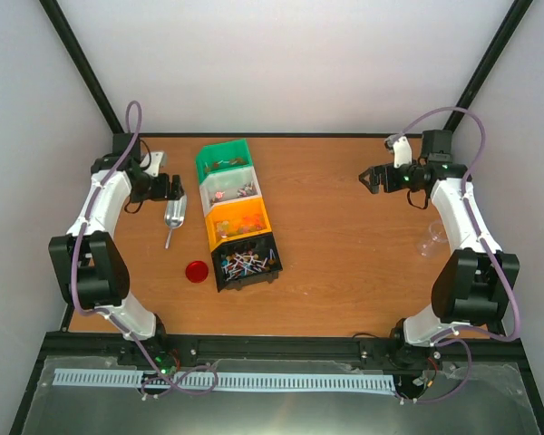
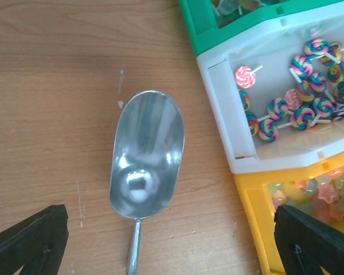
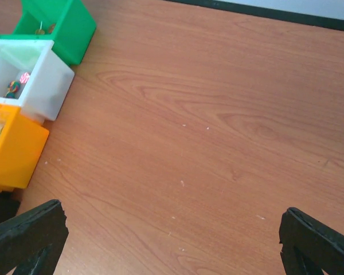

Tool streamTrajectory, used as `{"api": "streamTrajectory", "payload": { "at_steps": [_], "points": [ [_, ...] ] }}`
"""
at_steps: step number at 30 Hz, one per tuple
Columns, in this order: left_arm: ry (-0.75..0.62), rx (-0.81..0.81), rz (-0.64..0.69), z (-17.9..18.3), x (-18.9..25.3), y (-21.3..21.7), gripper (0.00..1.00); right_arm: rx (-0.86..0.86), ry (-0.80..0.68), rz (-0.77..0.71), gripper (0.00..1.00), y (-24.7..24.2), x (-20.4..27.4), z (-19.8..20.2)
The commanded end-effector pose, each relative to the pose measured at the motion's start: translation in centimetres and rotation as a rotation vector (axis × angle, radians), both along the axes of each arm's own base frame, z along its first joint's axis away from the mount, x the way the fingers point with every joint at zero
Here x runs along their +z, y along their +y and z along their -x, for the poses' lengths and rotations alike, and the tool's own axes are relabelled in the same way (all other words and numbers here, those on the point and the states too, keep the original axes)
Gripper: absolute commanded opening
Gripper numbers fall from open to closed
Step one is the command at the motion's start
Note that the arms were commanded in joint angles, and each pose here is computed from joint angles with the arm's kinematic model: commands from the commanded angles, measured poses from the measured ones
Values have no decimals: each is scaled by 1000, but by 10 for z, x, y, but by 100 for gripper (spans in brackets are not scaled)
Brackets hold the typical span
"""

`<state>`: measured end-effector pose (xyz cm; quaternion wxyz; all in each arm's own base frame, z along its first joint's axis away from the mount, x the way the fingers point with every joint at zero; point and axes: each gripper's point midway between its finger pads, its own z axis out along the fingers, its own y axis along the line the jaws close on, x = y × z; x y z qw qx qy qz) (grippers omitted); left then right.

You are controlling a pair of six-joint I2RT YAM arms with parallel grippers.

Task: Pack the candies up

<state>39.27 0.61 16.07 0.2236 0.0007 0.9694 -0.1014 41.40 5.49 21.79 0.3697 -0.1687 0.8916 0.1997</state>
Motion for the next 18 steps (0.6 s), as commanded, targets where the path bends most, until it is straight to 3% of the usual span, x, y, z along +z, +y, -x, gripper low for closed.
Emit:
{"api": "streamTrajectory", "payload": {
  "at_steps": [1,7,18],
  "points": [
    [-52,36,-55,0,10,6,100,49,25,23,100,8,0,15],
    [-2,-83,-163,30,-8,13,100,74,61,-8,100,15,-7,17],
    [36,-188,-190,67,-46,23,100,87,106,-50,100,22,-18,4]
  ]
}}
